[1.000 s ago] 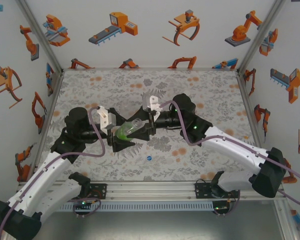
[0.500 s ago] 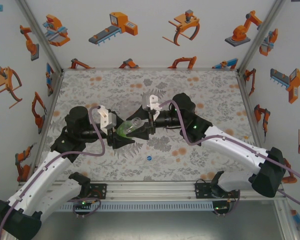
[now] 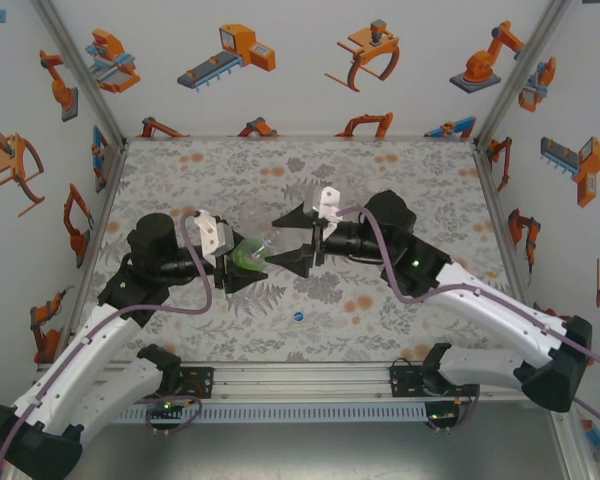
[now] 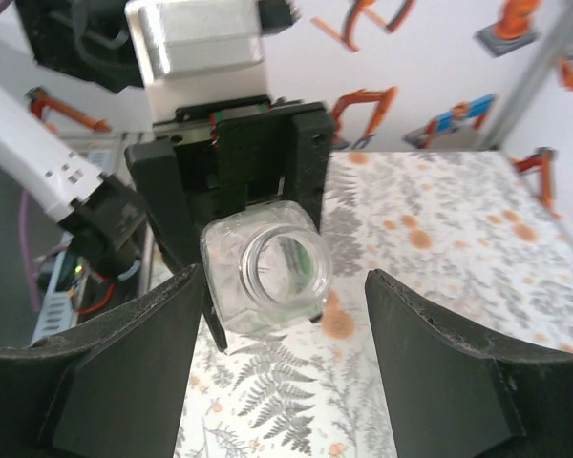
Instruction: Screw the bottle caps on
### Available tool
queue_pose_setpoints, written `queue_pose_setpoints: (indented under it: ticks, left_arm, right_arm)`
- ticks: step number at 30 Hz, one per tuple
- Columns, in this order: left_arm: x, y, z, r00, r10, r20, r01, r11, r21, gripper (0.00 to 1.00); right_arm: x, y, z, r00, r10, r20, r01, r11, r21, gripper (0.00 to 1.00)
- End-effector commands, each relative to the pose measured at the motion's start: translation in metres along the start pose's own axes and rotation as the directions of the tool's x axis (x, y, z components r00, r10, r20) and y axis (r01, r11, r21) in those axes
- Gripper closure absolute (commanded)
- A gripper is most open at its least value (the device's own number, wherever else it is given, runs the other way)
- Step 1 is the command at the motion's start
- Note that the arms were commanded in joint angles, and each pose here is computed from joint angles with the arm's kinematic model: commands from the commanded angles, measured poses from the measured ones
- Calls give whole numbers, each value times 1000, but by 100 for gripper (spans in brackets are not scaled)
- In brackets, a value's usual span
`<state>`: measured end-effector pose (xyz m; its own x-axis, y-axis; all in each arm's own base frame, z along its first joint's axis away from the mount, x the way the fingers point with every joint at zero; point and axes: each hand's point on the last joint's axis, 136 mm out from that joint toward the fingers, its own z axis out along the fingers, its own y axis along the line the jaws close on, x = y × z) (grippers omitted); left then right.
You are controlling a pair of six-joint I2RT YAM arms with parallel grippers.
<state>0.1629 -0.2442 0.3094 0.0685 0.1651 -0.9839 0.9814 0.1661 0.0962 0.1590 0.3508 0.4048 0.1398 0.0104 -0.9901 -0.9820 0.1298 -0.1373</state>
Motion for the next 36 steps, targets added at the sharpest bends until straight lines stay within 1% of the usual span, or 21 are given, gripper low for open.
queue_pose_setpoints:
  ticks: [1, 3, 5, 7, 10, 14, 16, 19, 22, 24, 27, 32, 34, 36]
  left_arm:
    - [-8, 8, -5, 999, 48, -3, -48, 997, -62, 100]
    - [-6, 10, -6, 999, 50, -10, -51, 996, -72, 100]
    - [-6, 11, -6, 999, 52, -15, -53, 996, -78, 100]
    - [-5, 15, -6, 999, 48, -22, -50, 993, -103, 100]
    - [-4, 20, -7, 998, 47, -31, -51, 990, -134, 100]
    - [-5, 25, -9, 999, 40, -21, -43, 985, -167, 100]
    - [-4, 25, -8, 999, 32, -29, -36, 985, -166, 100]
    - [-3, 25, -7, 999, 29, -40, -35, 987, -155, 100]
    - [-2, 22, -6, 998, 42, -39, -47, 990, -135, 100]
    - [-1, 21, -6, 998, 47, -35, -51, 990, -133, 100]
    - [2, 26, -7, 998, 36, -47, -43, 986, -160, 100]
    - [6, 30, -6, 998, 29, -60, -39, 983, -178, 100]
    - [8, 30, -5, 997, 26, -68, -38, 984, -177, 100]
    - [10, 31, -5, 997, 18, -78, -31, 984, -174, 100]
  right_arm:
    - [5, -24, -23, 999, 6, -38, 1, 980, 201, 36]
    - [10, -34, -34, 998, 45, -42, -31, 958, 286, 36]
    - [19, -47, -46, 994, 99, -53, -70, 918, 389, 36]
    - [36, -62, -59, 980, 178, -86, -112, 855, 506, 39]
    - [65, -72, -73, 949, 292, -123, -161, 780, 605, 42]
    - [103, -71, -81, 886, 444, -136, -248, 701, 669, 46]
    - [123, -69, -85, 849, 504, -156, -269, 667, 695, 47]
    - [144, -66, -93, 808, 565, -169, -284, 624, 728, 48]
    - [166, -63, -106, 756, 629, -181, -280, 560, 779, 49]
    - [180, -59, -113, 722, 660, -207, -263, 538, 800, 49]
    - [196, -54, -124, 665, 708, -237, -239, 503, 830, 50]
    - [218, -41, -131, 547, 794, -267, -232, 450, 863, 49]
    - [227, -39, -136, 502, 823, -264, -217, 416, 883, 50]
    - [234, -35, -138, 466, 843, -268, -206, 398, 894, 50]
